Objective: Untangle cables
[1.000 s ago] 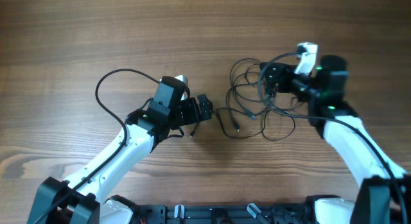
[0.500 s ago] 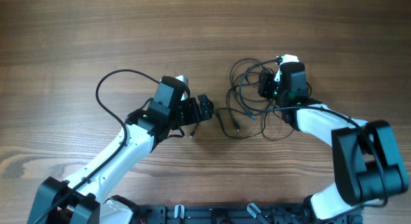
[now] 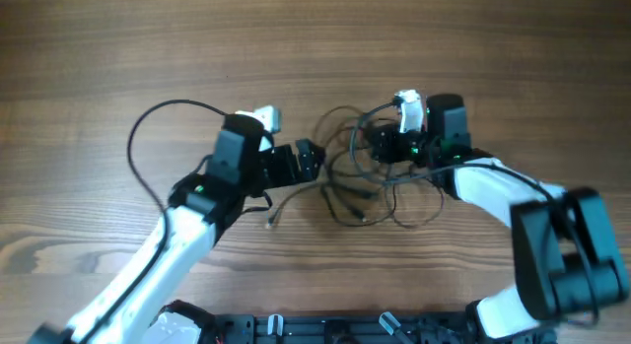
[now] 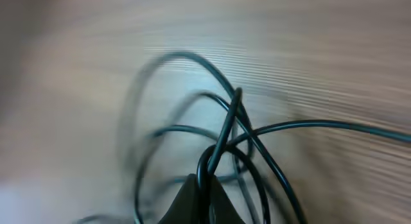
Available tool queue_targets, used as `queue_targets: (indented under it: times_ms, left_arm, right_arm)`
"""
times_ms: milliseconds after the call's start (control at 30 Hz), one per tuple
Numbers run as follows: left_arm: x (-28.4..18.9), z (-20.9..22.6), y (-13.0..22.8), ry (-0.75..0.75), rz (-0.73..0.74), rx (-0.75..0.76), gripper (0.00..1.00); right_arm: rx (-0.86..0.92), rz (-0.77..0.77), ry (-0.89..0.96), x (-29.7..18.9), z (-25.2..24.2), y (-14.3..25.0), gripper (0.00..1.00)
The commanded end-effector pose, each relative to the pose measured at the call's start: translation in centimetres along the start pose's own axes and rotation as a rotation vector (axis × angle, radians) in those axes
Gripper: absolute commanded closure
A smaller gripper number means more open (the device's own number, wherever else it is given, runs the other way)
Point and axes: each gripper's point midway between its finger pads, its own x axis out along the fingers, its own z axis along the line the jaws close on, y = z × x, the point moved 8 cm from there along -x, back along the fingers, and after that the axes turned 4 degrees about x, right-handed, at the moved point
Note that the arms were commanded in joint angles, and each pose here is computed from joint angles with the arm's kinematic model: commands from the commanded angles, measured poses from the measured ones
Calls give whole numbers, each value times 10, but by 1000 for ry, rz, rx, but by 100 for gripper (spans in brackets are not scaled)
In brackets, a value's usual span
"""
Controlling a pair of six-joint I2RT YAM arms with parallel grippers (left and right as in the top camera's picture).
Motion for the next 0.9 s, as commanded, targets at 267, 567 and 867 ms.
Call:
queue_targets:
  times_ms: [267, 567, 867]
  left_arm:
    - [1, -19, 25, 81, 135, 116, 8]
    - [27, 7, 33, -79, 184, 85, 11]
    - [32, 18, 26, -187, 122, 98, 96]
  right_arm:
    - [-59, 135, -498, -29, 78, 3, 95]
    - [-57, 183, -595, -34, 86, 7, 96]
    - [-38, 161, -543, -31, 82, 5, 95]
